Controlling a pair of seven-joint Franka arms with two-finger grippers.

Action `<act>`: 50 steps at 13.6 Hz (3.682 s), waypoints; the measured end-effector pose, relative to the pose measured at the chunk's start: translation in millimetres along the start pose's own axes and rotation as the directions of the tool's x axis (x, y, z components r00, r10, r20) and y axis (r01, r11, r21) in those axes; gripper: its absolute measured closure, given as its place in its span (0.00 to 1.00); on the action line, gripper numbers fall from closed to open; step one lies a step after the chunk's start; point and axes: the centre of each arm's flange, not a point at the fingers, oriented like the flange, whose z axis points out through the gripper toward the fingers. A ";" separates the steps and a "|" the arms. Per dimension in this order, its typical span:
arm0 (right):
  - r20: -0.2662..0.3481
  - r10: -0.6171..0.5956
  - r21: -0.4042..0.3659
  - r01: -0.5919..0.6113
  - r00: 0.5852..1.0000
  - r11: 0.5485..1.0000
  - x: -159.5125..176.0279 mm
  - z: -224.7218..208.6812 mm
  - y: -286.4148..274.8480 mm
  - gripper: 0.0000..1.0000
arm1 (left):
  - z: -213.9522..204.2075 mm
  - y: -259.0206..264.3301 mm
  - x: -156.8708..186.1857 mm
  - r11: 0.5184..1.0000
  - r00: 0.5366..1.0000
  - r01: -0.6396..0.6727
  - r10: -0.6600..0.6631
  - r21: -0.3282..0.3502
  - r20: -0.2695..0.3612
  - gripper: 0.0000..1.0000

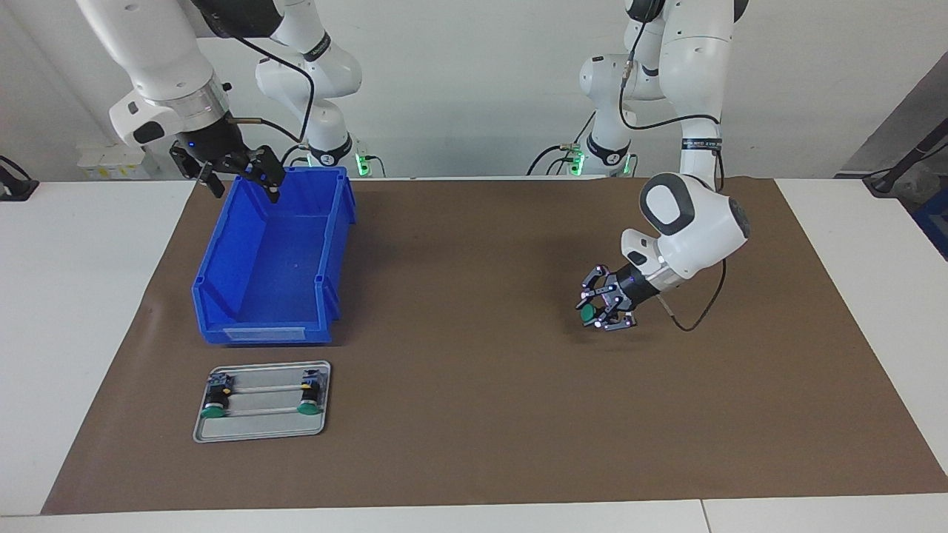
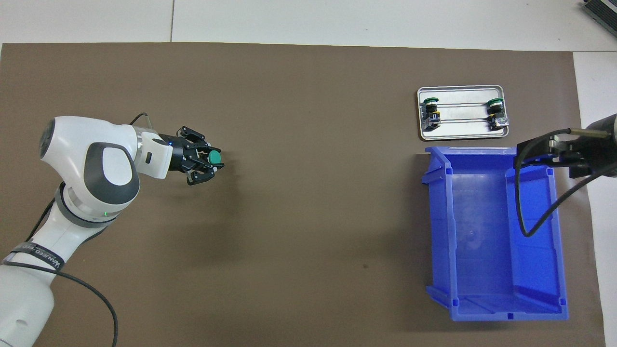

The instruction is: Place and press button with both arms

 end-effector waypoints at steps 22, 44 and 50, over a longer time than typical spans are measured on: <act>0.000 0.000 0.000 0.000 1.000 1.000 0.0 0.0 0.0 0.00 | 76.3 13.8 62.0 1.000 0.941 0.012 -0.005 0.021 -0.339 0.60; 0.000 0.000 0.000 0.000 1.000 1.000 0.0 0.0 0.0 0.00 | 80.3 60.7 -40.7 0.971 0.877 -0.214 0.145 -0.102 -0.458 0.60; 0.000 0.000 0.000 0.000 1.000 1.000 0.0 0.0 0.0 0.00 | 61.4 63.0 -70.0 0.981 0.876 -0.168 0.104 -0.095 -0.471 0.60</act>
